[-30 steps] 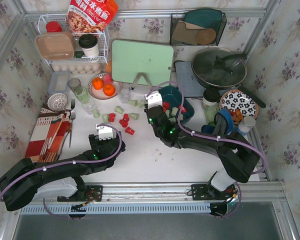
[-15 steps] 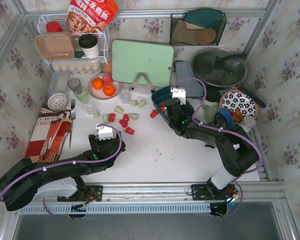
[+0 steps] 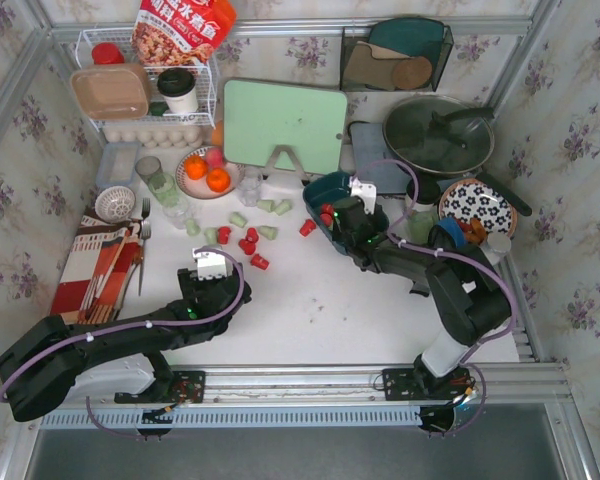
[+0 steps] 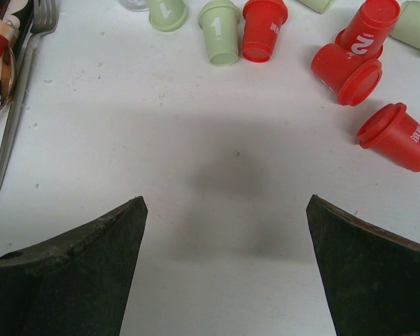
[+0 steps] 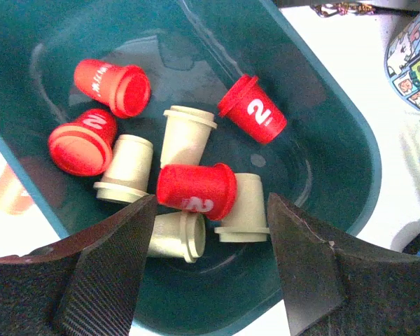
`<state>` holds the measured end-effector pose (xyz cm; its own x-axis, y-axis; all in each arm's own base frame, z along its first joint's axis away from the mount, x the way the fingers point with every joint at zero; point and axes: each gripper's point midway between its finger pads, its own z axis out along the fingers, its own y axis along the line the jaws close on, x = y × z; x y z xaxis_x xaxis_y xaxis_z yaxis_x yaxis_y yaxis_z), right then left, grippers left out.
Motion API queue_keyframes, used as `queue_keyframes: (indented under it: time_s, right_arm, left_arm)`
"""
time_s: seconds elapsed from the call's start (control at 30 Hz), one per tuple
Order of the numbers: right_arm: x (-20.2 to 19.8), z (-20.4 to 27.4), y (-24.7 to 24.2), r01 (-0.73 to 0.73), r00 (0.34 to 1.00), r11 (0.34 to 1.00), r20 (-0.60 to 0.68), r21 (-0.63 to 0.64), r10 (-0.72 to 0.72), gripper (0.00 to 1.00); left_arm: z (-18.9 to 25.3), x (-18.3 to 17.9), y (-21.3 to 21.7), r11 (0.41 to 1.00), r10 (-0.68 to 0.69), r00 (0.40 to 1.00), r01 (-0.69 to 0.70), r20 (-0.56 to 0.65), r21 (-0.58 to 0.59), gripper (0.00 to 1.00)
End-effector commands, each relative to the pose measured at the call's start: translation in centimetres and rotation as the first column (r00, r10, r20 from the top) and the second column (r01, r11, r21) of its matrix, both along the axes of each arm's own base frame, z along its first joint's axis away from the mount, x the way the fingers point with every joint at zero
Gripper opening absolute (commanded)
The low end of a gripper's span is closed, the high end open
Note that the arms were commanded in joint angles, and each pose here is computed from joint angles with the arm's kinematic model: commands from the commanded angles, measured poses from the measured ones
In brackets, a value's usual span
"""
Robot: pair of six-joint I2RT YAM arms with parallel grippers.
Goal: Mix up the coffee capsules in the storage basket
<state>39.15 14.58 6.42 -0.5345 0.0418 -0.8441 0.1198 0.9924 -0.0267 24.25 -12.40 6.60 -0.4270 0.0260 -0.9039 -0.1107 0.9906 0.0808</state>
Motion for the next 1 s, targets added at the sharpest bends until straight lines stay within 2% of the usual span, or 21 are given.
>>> queue_keyframes:
  time_s: [0.0, 0.2, 0.3, 0.47, 0.63, 0.8, 0.97]
  right_arm:
    - [0.1, 1.8, 0.7, -0.025, 0.999, 0.999, 0.034, 0.048, 0.023, 0.73]
    - [-0.3, 5.2, 1.4, -0.101, 0.989, 0.993, 0.111, 0.054, 0.095, 0.76]
    - [-1.1, 7.4, 3.9, -0.248, 0.955, 0.968, 0.175, 0.03, 0.239, 0.76]
    - [-3.0, 9.1, 9.8, -0.504, 0.838, 0.863, 0.235, -0.012, 0.493, 0.73]
    - [-5.2, 7.8, 15.5, -0.686, 0.705, 0.727, 0.23, -0.016, 0.67, 0.69]
    - [-7.0, 4.8, 20.6, -0.805, 0.59, 0.592, 0.173, 0.047, 0.789, 0.64]
    - [-8.1, 0.8, 23.5, -0.852, 0.522, 0.517, 0.084, 0.078, 0.849, 0.62]
  left_arm:
    - [0.5, 0.2, 0.2, 1.0, 0.018, 1.0, -0.018, 0.016, 0.002, 0.99]
    - [0.5, 0.3, 0.0, 1.0, 0.016, 1.0, -0.016, 0.014, 0.006, 0.99]
    - [0.5, 0.3, 0.1, 1.0, 0.016, 1.0, -0.016, 0.012, 0.01, 0.99]
    - [0.5, 0.3, 0.1, 1.0, 0.017, 1.0, -0.017, 0.013, 0.006, 0.99]
    - [0.5, 0.2, 0.2, 1.0, 0.019, 1.0, -0.019, 0.014, 0.006, 0.99]
    - [0.4, 0.2, 0.3, 1.0, 0.021, 1.0, -0.021, 0.015, 0.004, 0.99]
    - [0.4, 0.2, 0.3, 1.0, 0.022, 1.0, -0.022, 0.015, 0.007, 0.99]
